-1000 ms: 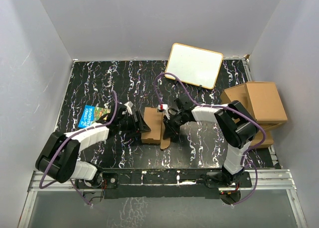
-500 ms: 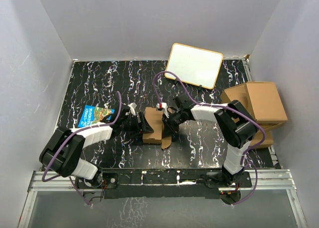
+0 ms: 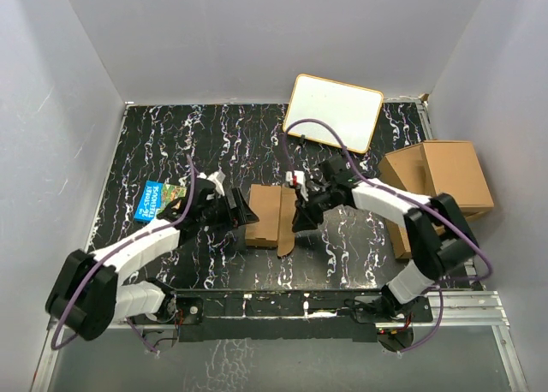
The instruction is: Fold the paper box
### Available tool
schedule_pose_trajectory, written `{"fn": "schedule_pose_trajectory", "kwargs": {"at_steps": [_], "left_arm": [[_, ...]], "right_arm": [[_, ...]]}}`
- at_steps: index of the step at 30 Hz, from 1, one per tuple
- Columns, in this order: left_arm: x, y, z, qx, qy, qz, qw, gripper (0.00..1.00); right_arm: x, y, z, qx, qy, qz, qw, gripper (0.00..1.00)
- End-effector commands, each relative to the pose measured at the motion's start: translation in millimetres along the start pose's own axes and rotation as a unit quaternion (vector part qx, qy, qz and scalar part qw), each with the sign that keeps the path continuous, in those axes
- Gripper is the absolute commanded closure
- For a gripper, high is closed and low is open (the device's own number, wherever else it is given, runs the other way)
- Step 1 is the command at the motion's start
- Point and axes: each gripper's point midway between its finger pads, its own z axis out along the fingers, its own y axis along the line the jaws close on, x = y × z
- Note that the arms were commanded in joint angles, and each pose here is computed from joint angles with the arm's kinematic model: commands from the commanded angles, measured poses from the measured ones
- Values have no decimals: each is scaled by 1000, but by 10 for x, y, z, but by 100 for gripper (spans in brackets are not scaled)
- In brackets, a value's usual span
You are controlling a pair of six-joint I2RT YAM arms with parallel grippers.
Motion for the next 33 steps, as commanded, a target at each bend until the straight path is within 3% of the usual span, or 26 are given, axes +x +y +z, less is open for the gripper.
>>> {"fn": "schedule_pose_trajectory", "kwargs": {"at_steps": [1,4,10,19,27,33], "left_arm": [[-203,-125,-251,7,-57,32,998,17],[-268,-219,-373,36,-94,41,994,17],[-291,-280,-503,91,-153,27,984,3],[-175,-98,-373,69,-133,11,989,3],[-207,94,-244,28,-139,17,990,5],[-191,92,-219,45,-149,4,988,6]], "right_arm": [[-189,295,-190,-31,-44,-134,990,60],[-163,404,-231,-40,-58,-209,975,43],[-11,450,-188,-49,-63,-318,945,32],[40,392,34,-25,-24,-428,903,32],[64,342,192,2,-5,-443,897,39],[93,357,280,9,4,-448,894,46]]}}
